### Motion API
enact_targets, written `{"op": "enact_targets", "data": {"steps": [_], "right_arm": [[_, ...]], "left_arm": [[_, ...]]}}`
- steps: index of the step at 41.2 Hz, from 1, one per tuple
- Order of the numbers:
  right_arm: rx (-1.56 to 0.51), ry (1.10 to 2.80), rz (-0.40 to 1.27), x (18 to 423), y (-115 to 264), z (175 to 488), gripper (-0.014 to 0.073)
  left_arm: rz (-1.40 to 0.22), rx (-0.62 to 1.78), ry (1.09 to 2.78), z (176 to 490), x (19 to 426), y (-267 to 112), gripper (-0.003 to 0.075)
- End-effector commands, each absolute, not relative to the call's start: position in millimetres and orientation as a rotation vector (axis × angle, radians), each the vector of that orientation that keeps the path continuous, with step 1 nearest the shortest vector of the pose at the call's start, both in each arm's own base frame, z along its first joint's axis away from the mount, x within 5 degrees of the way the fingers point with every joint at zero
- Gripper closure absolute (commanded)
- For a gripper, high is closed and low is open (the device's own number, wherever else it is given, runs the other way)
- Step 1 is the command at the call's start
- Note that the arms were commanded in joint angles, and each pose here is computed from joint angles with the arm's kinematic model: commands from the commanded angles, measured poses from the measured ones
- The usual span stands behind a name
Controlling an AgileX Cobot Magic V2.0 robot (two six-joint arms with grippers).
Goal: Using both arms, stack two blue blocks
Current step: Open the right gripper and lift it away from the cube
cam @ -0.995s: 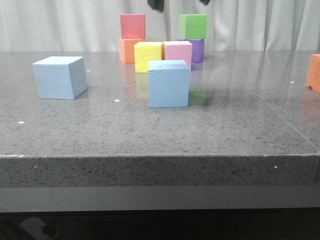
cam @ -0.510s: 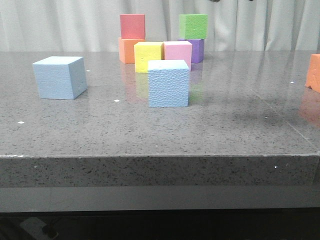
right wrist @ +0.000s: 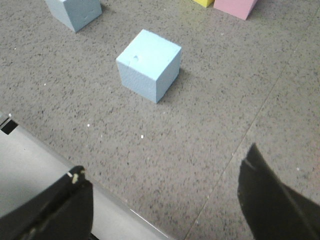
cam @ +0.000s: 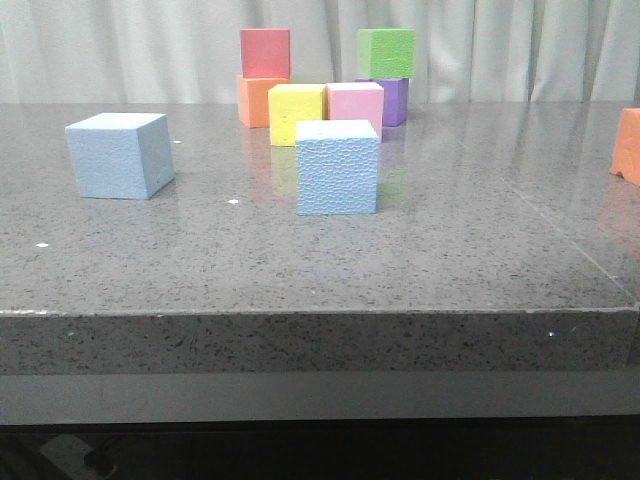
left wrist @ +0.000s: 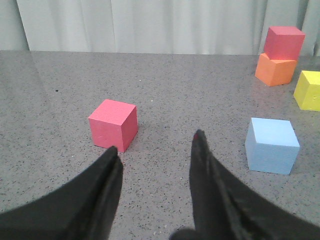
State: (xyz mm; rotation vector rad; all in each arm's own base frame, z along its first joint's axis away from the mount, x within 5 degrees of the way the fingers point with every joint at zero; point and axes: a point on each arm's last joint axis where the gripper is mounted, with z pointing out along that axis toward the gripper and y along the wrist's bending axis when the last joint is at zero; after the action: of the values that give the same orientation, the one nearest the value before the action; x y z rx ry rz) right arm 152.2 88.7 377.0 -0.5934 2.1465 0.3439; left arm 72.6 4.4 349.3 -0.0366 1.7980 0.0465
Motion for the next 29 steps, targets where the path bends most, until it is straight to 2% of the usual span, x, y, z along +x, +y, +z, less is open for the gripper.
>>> {"op": "enact_targets", "data": {"steps": [1,10,23,26,29], "right_arm": [[-0.562,2.014,0.344,139,80,386,-0.0007],[-0.555,1.982,0.348,120,69,380,-0.0007],[-0.556,1.985,0.348,118,68,380,-0.0007],[-0.556,1.985,0.348,118,68,380,-0.0007],[-0.556,1.985,0.348,118,68,380,-0.0007]], "left_arm": [[0.040,-0.036,1.710,363,75,4,0.0409],[0.040,-0.036,1.710,363,75,4,0.0409],[0.029,-0.037,1.706,364,75,3,0.0407],[0.013,-0.019,1.712,363,75,2,0.0379],[-0.018,0.017,1.712,363,75,-1,0.0306]]}}
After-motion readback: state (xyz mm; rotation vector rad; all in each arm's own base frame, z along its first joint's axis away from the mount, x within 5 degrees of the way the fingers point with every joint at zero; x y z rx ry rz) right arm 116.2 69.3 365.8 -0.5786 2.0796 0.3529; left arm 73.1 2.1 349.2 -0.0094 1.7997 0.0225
